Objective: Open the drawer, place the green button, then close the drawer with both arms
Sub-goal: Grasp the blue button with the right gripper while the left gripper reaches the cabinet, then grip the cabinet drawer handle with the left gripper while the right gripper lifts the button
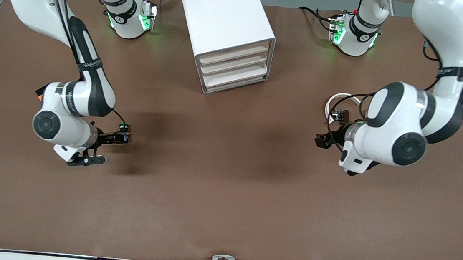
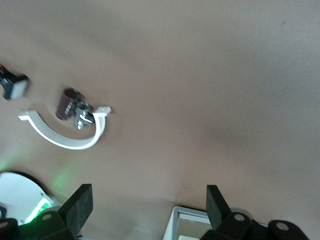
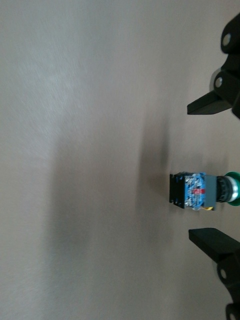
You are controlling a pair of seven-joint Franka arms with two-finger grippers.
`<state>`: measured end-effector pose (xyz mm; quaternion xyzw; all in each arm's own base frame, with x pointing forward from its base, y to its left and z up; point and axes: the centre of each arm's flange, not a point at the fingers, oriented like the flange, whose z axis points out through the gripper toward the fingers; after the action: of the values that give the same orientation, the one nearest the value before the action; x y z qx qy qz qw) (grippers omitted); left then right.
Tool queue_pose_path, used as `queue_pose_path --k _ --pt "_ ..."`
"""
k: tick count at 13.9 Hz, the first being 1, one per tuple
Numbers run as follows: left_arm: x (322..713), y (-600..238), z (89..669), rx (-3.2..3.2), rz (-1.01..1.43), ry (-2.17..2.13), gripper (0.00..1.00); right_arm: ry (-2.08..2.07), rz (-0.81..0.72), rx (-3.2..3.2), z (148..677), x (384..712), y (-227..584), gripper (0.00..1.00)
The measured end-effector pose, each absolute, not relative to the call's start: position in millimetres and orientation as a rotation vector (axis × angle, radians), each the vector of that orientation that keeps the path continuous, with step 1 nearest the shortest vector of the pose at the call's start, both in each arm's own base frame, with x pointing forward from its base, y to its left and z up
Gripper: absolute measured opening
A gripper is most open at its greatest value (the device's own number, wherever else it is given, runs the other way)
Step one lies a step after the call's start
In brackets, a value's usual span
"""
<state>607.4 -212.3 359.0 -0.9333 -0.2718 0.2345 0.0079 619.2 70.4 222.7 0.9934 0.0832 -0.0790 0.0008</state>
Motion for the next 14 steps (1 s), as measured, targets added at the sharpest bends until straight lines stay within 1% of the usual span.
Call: queue_pose_path --k 3,5,10,11,12,14 --pt "594.4 -259.4 322.0 -2.815 0.764 -0.958 1.00 0.277 -0.210 3.120 205.6 607.8 75.4 1.00" --pt "584.1 -291.6 298.0 -2.717 0.791 -1.101 1.00 0.284 -0.221 3.118 198.4 601.1 78.4 1.00" --pt "577.2 -348.0 255.9 -2.224 0.841 -1.699 1.00 0.274 -0.217 3.121 185.7 590.6 80.2 1.00" --pt "576.3 -351.3 247.2 -2.107 0.864 -1.793 1.00 0.270 -0.219 3.121 184.0 589.1 80.0 0.95" --pt "575.8 -352.8 239.9 -2.036 0.884 -1.841 1.00 0.268 -0.220 3.121 183.2 588.6 79.9 0.95" --pt "573.2 -357.2 232.8 -1.951 0.968 -1.887 1.00 0.266 -0.225 3.121 181.6 587.8 80.4 0.76"
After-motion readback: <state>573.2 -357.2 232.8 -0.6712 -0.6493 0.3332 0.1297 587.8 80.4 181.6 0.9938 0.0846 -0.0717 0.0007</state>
